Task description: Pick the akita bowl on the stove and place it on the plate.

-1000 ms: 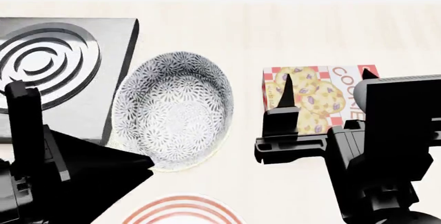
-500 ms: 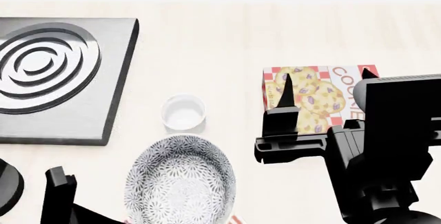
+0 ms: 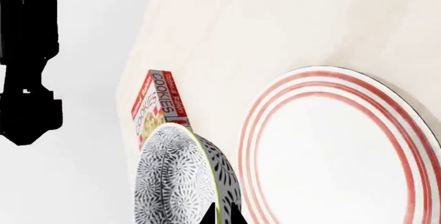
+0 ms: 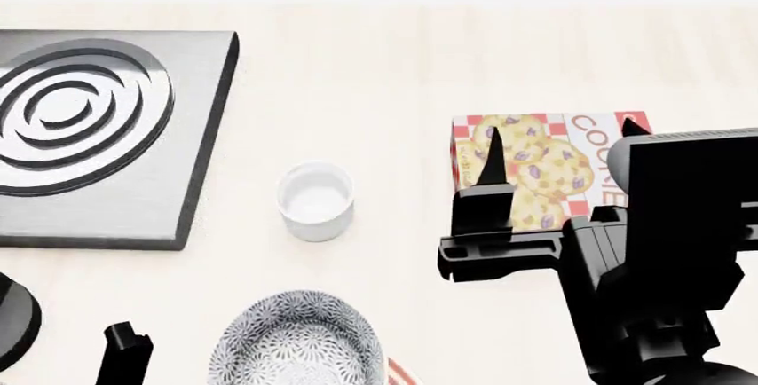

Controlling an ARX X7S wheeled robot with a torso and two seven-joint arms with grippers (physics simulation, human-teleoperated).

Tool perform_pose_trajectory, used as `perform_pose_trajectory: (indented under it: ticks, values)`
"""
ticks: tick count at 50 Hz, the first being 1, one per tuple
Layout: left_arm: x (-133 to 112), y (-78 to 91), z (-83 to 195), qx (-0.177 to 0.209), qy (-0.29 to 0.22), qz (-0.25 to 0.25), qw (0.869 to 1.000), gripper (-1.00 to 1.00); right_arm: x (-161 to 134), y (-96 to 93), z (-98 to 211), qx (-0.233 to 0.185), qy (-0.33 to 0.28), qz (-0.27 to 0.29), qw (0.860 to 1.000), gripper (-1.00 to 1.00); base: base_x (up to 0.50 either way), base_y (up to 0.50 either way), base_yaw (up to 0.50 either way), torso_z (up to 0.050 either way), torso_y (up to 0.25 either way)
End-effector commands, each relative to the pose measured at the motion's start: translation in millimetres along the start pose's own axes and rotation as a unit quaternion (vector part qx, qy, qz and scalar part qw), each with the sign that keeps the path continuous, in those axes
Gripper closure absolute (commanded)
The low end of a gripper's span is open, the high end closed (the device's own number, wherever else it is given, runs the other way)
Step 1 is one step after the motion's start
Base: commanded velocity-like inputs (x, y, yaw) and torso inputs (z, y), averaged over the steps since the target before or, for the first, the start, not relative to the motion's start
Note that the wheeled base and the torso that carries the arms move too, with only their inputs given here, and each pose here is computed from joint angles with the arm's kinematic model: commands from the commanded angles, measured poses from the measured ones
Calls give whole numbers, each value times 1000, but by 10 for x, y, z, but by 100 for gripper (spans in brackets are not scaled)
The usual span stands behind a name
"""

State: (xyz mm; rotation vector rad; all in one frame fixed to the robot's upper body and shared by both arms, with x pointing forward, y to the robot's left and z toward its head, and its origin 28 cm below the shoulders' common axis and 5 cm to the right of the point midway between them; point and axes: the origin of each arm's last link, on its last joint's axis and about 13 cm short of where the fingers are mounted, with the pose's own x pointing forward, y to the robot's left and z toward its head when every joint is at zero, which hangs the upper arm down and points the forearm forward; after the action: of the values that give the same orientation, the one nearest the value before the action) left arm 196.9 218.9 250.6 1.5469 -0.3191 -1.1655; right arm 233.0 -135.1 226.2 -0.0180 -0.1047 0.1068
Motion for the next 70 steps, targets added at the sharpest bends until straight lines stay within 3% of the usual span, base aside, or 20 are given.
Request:
perform_pose_trajectory:
  ticks: [1, 70]
  values:
    - [13, -122, -8, -9, 6, -9, 1000, 100, 2, 0, 1, 0, 0, 0, 1000, -100, 0, 0, 0, 0, 0]
    - [230, -450, -87, -19, 18, -29, 999, 100, -4, -2, -4, -1, 1, 0, 1000, -100, 0, 0, 0, 0, 0]
